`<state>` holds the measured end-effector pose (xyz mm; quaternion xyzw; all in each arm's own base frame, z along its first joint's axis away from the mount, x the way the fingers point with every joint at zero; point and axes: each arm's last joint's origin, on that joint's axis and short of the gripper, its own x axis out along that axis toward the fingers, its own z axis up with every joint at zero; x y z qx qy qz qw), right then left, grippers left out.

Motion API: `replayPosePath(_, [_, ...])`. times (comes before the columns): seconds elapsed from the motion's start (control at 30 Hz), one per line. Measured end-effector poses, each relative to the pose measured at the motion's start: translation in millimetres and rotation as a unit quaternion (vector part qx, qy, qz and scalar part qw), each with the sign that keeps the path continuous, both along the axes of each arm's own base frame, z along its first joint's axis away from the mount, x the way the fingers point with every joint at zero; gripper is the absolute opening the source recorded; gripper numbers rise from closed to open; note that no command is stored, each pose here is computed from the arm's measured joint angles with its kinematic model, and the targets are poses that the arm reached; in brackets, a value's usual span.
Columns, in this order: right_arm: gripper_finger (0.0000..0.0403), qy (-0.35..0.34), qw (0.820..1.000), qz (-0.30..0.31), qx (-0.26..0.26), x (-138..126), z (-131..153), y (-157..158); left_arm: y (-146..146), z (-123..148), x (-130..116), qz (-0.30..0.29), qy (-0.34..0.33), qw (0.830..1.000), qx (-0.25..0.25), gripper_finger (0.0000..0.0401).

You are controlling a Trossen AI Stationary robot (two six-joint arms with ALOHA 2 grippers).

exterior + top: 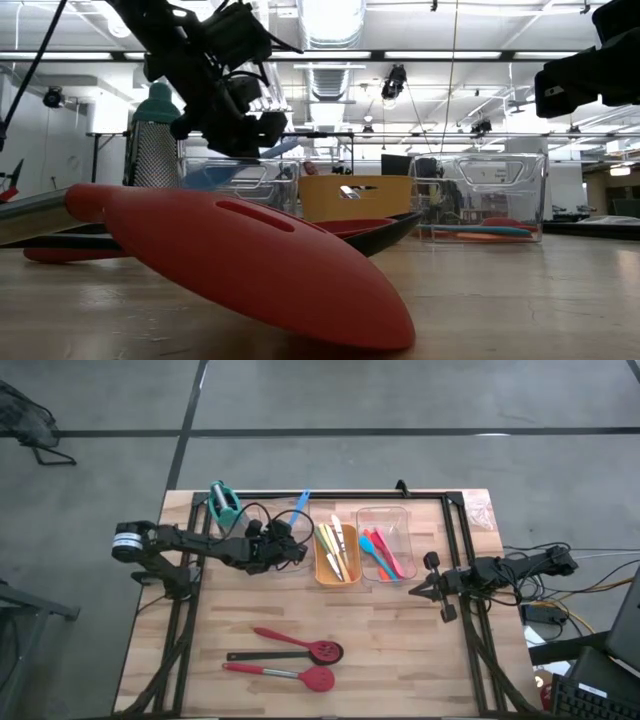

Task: Pick & Place Kitchen Items
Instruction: Put the blue serving spoon into the left transparent bin, then put the red serving spoon into the left transparent bin

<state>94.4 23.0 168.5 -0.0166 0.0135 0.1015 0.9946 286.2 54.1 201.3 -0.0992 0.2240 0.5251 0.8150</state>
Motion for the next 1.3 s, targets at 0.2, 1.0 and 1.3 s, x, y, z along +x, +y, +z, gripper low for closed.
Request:
replayPosePath(0.2, [0.0008, 0.000, 1.000, 0.000, 0.000, 0.0, 0.0, 0.0, -0.2, -3.0, -1.7, 0.000, 0.004, 1.000, -0.001, 0.0055])
replayPosePath(1.0, [0.0008, 0.000, 1.000, 0.000, 0.001, 0.0, 0.0, 0.0, 0.1, -10.1, -3.9, -0.026, 0.010, 0.999, -0.037, 0.0107])
replayPosePath(1.3, [0.0009, 0.000, 1.000, 0.000, 0.001, 0.0, 0.0, 0.0, -4.0, -1.5, -2.5, -0.064, 0.028, 0.997, -0.027, 0.0144])
